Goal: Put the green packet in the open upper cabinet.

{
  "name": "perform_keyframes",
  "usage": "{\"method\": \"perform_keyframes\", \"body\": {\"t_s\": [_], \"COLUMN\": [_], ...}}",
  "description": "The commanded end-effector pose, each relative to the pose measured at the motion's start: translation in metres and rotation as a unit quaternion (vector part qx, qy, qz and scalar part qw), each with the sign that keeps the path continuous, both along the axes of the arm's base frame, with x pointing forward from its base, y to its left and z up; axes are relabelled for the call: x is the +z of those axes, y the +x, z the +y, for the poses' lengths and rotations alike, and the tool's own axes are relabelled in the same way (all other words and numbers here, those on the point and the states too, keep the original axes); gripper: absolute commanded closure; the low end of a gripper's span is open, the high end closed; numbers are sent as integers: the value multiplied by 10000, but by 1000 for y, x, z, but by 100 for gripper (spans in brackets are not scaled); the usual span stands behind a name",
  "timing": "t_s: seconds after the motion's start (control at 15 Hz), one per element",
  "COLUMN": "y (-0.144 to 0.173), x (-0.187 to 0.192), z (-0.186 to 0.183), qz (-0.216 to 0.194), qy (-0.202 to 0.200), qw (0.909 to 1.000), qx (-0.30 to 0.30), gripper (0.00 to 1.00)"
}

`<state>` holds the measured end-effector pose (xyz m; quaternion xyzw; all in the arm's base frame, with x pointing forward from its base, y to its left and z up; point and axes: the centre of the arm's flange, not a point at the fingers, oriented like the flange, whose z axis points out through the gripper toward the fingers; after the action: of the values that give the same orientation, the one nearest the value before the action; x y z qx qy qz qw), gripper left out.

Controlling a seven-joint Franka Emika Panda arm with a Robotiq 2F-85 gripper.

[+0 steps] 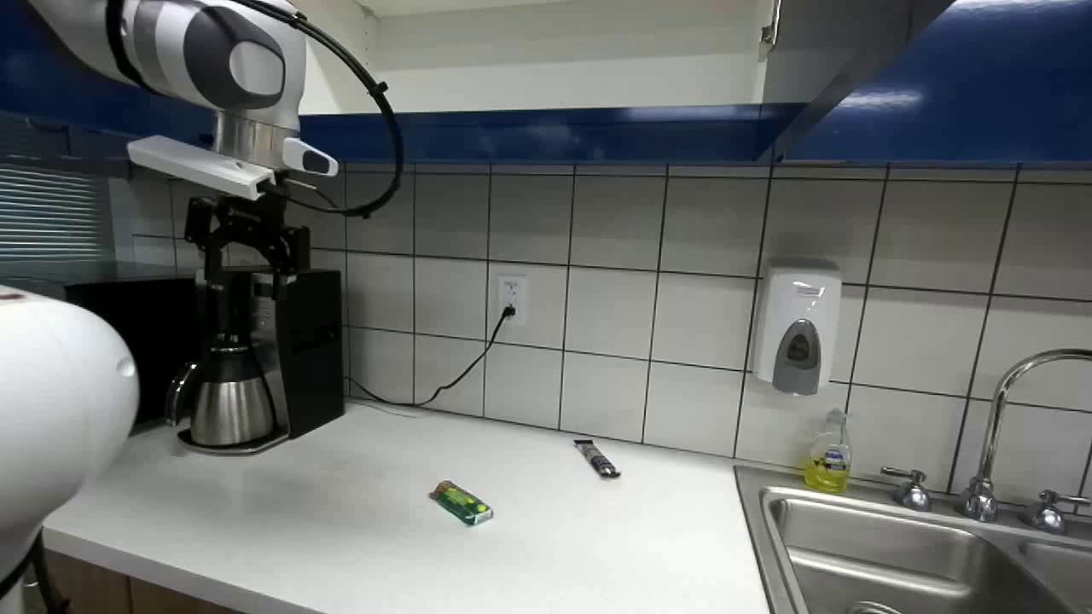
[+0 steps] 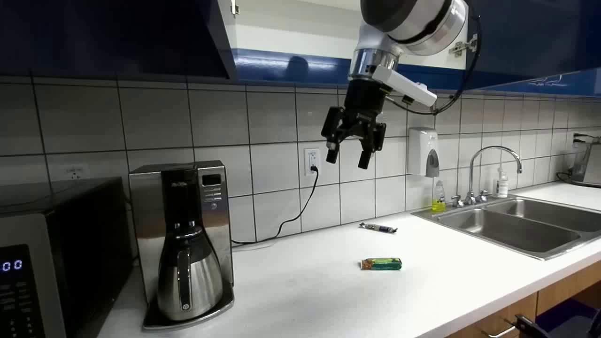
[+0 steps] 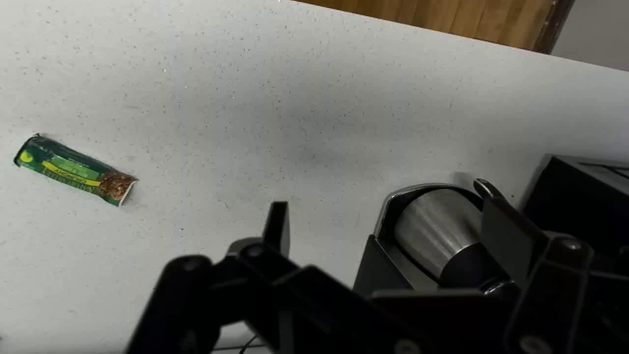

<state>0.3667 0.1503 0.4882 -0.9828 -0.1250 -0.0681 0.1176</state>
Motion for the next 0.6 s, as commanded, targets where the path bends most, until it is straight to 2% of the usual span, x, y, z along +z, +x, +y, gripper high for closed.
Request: {"method": "perform_keyframes", "body": {"t_s": [0.0,0.27,0.53], "y": [0,-3,-14], "x": [0,-3,-5], "z": [0,-8,-33], "qz": [2,37,89], "qy": [0,-36,-100], "qw": [10000,9999,9990], "qx": [0,-102,-418], "gripper": [0,0,0]}}
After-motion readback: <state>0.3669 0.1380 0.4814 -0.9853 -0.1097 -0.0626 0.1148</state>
